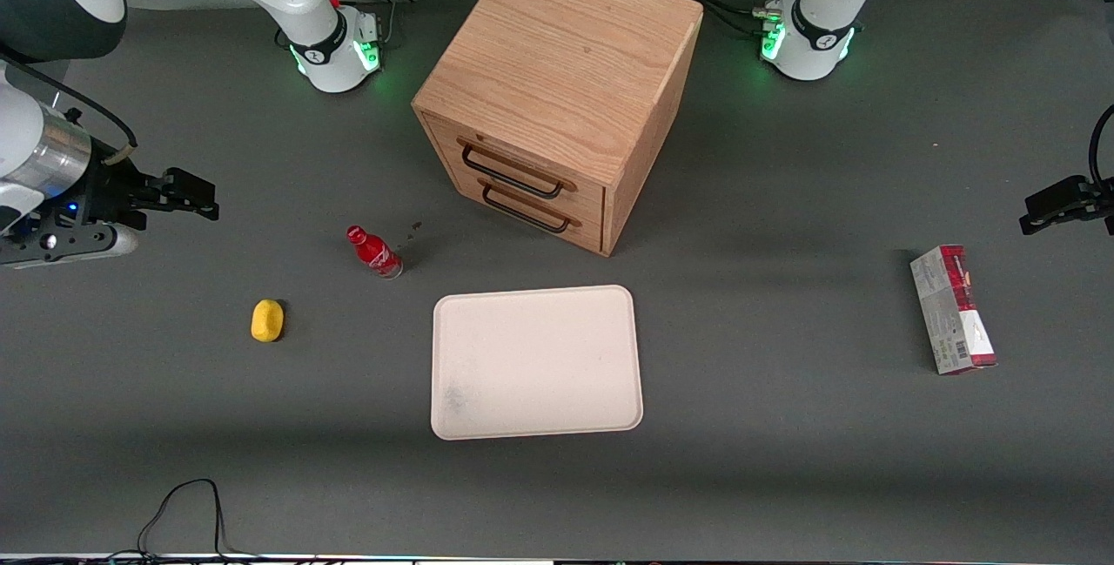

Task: Place coke bottle on tray
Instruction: 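Move the open right gripper toward the red Coca-Cola bottle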

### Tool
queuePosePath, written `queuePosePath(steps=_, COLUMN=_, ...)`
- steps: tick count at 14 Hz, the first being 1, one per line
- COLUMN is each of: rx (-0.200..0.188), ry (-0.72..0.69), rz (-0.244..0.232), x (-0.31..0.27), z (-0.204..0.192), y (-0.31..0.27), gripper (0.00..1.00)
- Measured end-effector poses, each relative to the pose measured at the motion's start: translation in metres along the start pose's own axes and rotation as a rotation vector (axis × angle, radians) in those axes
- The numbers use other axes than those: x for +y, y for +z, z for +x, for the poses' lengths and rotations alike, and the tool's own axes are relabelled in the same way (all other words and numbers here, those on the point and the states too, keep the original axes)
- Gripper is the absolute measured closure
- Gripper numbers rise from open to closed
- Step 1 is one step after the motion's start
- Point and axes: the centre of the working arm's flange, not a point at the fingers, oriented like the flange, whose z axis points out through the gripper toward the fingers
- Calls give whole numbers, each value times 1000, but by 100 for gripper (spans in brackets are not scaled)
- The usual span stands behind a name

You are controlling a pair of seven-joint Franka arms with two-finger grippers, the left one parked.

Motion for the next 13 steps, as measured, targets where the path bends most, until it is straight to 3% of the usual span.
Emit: queuePosePath(steps=13, rx=-8, ry=22, rz=17, x=11, z=-5, y=-2, gripper=0)
